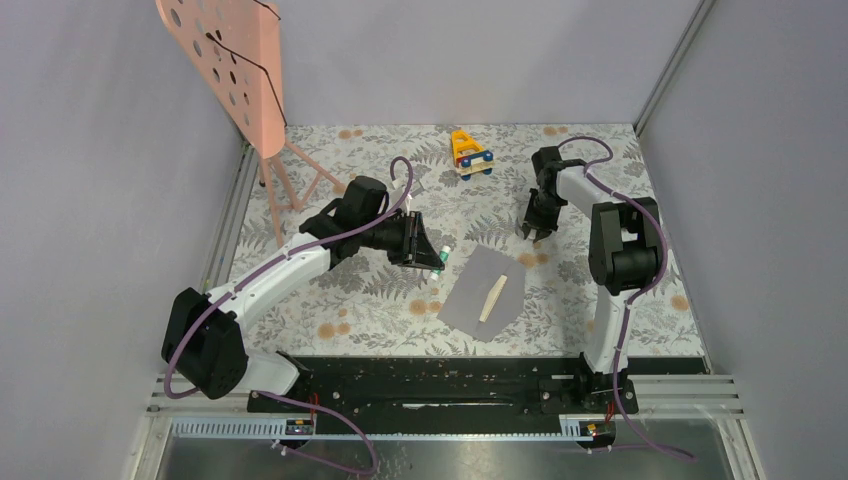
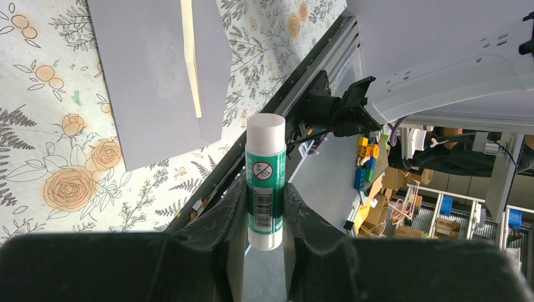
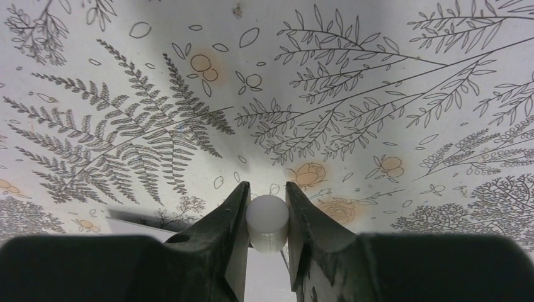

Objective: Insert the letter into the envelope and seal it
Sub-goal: Place the solid glue cap at the center of the board.

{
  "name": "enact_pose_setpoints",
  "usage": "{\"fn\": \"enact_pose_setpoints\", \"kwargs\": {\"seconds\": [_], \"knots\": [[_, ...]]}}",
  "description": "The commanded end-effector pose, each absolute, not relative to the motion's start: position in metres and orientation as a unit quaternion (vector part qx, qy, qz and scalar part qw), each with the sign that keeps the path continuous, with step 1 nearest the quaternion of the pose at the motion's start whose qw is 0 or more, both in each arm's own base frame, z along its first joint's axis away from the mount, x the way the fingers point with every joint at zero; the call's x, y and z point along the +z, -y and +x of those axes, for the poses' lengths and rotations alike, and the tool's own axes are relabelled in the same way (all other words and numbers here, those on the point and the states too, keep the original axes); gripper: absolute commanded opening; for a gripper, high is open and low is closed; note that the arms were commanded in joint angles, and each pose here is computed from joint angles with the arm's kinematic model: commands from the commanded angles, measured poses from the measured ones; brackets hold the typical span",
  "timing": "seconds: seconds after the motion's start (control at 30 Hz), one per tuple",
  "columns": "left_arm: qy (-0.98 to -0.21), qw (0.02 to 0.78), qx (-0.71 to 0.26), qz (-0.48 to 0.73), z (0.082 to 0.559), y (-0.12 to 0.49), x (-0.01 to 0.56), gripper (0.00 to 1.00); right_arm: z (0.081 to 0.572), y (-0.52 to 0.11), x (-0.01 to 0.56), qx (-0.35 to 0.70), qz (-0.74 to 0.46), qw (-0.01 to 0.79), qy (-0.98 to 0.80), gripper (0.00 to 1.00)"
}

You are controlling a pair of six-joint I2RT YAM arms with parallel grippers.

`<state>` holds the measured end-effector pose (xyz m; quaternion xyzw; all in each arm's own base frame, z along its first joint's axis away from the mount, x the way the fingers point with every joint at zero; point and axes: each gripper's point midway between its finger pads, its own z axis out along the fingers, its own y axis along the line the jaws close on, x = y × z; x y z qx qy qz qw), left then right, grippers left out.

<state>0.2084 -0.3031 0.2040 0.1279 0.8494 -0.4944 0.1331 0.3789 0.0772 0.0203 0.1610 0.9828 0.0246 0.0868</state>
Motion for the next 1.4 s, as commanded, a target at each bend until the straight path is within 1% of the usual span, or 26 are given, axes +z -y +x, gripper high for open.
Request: {"fn": "enact_pose_setpoints", "kwargs": {"seconds": [0.0,0.2,0.3,0.53,0.67,0.83,0.9,1.03,1.37], "knots": [[-0.831,0.166,-0.51,0.149,0.212,0.307,0.229,0.0,0.389,-0.089,0.036,0.039,0.176,0.112,-0.977,0.13],[-0.833,0.16,-0.509,0.147,0.212,0.307,0.226,0.0,0.39,-0.095,0.034,0.026,0.179,0.126,-0.975,0.13],[-0.833,0.161,-0.509,0.147,0.213,0.307,0.226,0.0,0.391,-0.096,0.034,0.019,0.181,0.125,-0.975,0.17],[-0.832,0.162,-0.51,0.147,0.214,0.308,0.227,0.0,0.387,-0.1,0.034,0.021,0.171,0.119,-0.978,0.19],[-0.833,0.161,-0.509,0.146,0.214,0.308,0.225,0.0,0.384,-0.1,0.034,0.019,0.168,0.118,-0.979,0.26],[-0.833,0.159,-0.509,0.146,0.213,0.307,0.224,0.0,0.384,-0.1,0.034,0.019,0.166,0.118,-0.979,0.3],[-0.833,0.16,-0.509,0.147,0.213,0.307,0.224,0.0,0.384,-0.1,0.034,0.02,0.166,0.118,-0.979,0.34],[-0.832,0.16,-0.51,0.148,0.212,0.307,0.225,0.0,0.384,-0.101,0.034,0.021,0.159,0.113,-0.981,0.38],[-0.831,0.162,-0.511,0.15,0.213,0.308,0.227,0.0,0.384,-0.101,0.034,0.021,0.157,0.113,-0.981,0.4]]}}
